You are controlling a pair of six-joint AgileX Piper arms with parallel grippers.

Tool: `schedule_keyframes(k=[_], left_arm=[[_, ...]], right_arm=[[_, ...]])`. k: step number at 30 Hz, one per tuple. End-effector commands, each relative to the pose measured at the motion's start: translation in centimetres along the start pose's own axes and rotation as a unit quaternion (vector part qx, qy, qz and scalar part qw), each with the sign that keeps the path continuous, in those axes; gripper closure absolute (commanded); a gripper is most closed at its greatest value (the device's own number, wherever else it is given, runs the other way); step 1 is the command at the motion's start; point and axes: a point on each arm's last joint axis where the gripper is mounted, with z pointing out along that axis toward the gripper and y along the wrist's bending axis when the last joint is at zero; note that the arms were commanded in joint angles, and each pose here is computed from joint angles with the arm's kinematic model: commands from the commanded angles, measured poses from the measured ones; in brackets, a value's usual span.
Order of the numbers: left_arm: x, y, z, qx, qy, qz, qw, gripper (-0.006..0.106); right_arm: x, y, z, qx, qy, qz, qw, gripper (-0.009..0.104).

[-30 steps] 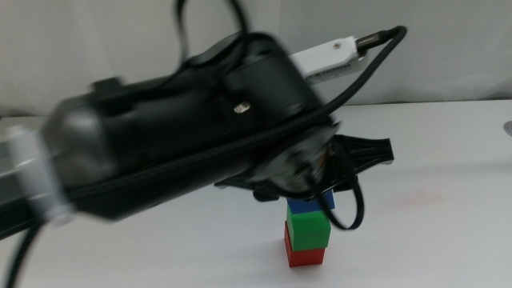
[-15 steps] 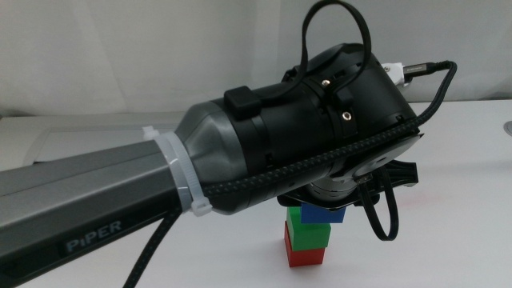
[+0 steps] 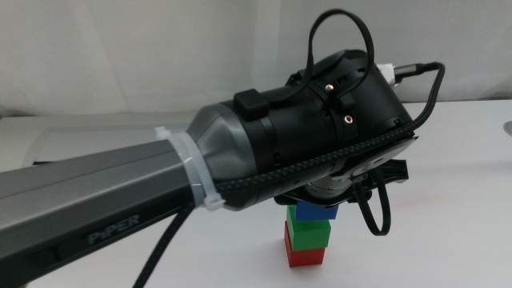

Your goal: Stack red cubes first, then green, then blue cubes in a specific spot.

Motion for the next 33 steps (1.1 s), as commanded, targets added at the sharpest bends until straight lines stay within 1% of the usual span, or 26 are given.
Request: schedule_keyframes(k=[1, 14, 27, 28, 29, 32, 33], left_arm=[[0.4, 0.8, 0.5, -0.054, 0.033, -0.023, 0.998, 0.103], [-0.1, 1.1, 2.4, -0.064, 0.057, -0.045, 0.995, 0.103], [0.4, 0.6, 3.9, -0.070, 0.073, -0.042, 0.994, 0.103], [0.4, 0.6, 3.9, -0.067, 0.071, -0.043, 0.994, 0.096], [0.3, 0.5, 3.9, -0.062, 0.070, -0.035, 0.995, 0.050], [0.3, 0.4, 3.9, -0.057, 0.068, -0.031, 0.996, 0.023], [0.3, 0.4, 3.9, -0.056, 0.067, -0.030, 0.996, 0.016]], right_arm=[[1.4, 0.0, 0.2, -0.001, 0.019, -0.004, 1.000, 0.096], [1.4, 0.0, 0.2, -0.001, 0.019, -0.004, 1.000, 0.096], [1.4, 0.0, 0.2, -0.001, 0.019, -0.004, 1.000, 0.096], [1.4, 0.0, 0.2, -0.001, 0.019, -0.004, 1.000, 0.096], [1.4, 0.0, 0.2, -0.001, 0.019, -0.004, 1.000, 0.096], [1.4, 0.0, 0.2, -0.001, 0.019, -0.004, 1.000, 0.096], [1.4, 0.0, 0.2, -0.001, 0.019, -0.004, 1.000, 0.096]])
